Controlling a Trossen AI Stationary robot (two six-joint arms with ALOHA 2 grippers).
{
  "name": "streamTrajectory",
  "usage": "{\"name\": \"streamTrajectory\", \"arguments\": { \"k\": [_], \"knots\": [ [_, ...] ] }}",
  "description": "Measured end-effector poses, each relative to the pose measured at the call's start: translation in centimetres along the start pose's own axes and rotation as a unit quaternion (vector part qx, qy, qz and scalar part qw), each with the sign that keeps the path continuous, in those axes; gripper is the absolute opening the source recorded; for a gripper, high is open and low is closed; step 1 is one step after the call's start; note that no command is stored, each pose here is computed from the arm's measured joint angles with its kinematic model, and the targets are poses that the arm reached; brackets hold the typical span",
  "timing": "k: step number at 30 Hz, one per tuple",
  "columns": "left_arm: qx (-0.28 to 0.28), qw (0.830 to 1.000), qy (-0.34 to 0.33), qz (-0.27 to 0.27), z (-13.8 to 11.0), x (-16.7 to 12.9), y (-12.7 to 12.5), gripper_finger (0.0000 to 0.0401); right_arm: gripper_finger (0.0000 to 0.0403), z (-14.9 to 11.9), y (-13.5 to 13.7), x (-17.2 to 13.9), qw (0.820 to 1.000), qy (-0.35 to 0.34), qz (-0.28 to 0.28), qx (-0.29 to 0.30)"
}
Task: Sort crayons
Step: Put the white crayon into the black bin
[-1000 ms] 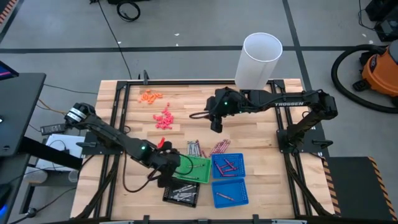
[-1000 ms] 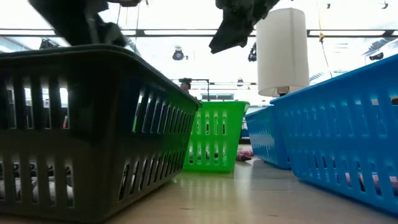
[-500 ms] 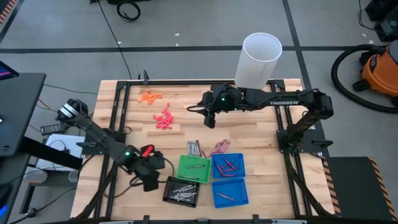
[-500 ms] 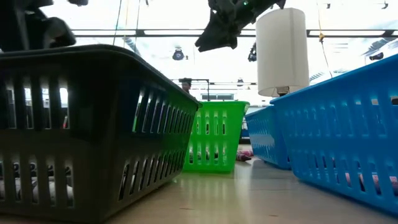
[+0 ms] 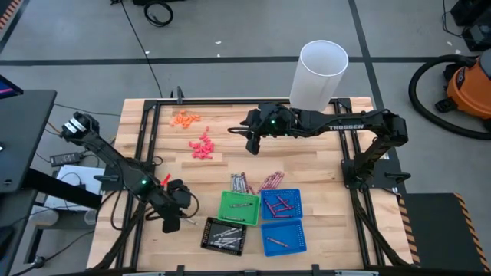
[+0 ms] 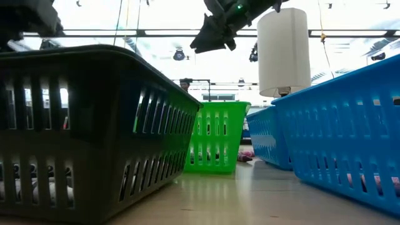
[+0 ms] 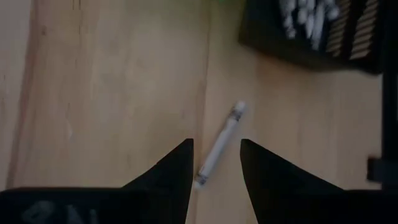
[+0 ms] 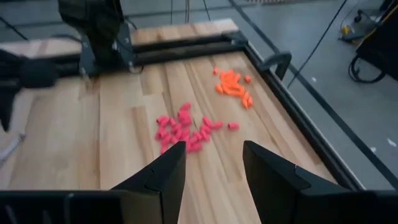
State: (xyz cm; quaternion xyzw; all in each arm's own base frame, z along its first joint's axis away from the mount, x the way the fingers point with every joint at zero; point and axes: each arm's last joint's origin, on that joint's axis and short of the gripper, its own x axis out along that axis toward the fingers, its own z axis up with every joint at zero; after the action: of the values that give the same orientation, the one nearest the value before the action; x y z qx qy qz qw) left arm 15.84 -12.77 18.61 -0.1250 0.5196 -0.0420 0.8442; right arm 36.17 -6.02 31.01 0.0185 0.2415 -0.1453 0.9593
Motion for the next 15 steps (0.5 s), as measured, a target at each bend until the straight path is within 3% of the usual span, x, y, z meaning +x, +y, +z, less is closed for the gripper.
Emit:
{"name": "streamTrajectory", "arguments": {
  "k": [3,9,15],
  "knots": [
    [0.02,1.0,0.002,-0.003,-0.7,0.5,0.4,0.0141,0.0168,0.1,0.0,0.1,1.0,-0.008,0.0,0.001],
    [0.112,0.994,0.008,-0.003,-1.6,1.3,0.8,0.0141,0.0168,0.2,0.2,0.4,1.0,-0.018,0.003,0.002],
    [0.133,0.991,-0.002,-0.016,-2.7,2.5,1.5,0.0141,0.0168,0.3,0.2,0.4,1.0,-0.019,0.007,0.008]
  ]
}}
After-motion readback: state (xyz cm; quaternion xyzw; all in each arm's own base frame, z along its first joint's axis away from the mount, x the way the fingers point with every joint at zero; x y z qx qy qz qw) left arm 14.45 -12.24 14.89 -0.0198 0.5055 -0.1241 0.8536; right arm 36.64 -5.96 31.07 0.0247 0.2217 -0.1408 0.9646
